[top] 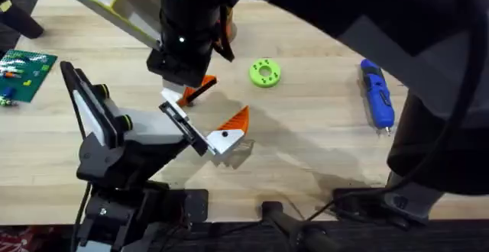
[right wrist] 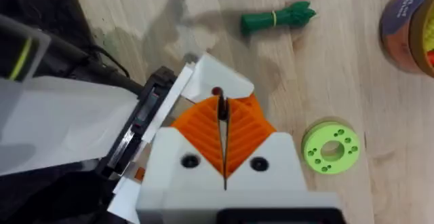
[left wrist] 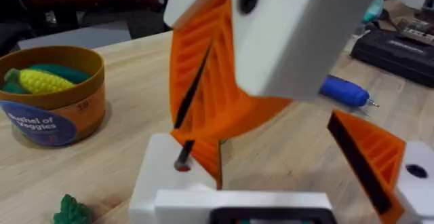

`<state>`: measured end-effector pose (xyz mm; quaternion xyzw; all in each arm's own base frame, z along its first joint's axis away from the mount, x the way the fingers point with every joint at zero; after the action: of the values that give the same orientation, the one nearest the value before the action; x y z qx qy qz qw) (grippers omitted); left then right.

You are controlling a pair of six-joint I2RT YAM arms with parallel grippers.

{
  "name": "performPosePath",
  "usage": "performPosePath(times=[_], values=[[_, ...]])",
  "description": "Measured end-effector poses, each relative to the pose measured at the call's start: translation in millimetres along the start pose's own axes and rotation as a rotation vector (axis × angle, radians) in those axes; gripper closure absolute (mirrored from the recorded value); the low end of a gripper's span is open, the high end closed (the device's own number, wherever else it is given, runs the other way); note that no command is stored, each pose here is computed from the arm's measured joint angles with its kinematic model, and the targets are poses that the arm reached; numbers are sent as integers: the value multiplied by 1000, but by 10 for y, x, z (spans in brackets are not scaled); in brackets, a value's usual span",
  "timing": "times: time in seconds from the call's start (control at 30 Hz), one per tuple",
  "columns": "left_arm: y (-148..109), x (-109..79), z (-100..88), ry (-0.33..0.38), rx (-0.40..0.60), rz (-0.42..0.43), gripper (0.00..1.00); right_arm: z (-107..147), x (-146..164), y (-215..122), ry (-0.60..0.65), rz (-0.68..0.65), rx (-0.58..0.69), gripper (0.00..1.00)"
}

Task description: Pick up the gripper from the table and insert it into the empty holder that is missing its gripper. Then pick up a screw, insert it into the mounting hole, and use the screwdriver to tighten it. Finally, clean up the table by picking up the vegetable and placing it into the bucket.

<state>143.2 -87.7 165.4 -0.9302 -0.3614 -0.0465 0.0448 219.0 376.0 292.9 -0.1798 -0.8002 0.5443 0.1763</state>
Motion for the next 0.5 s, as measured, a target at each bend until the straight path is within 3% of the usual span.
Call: performPosePath(times=[0.5], values=[[0,0,-1,1,0,0,18,20,20,0,1,-19,11,988]])
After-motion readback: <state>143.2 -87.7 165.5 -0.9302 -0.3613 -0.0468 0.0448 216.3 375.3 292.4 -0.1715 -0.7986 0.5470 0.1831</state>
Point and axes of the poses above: each hand's point on the last joint's axis, 136 mm out from that joint toward the fingers, its own y axis out along the fingers, its own x axis along the line the jaws close on, z = x × y, the point moved 7 cm from there along -y, back along the fingers, and after that the axes turned 14 degrees about y, right-handed, at the moved point
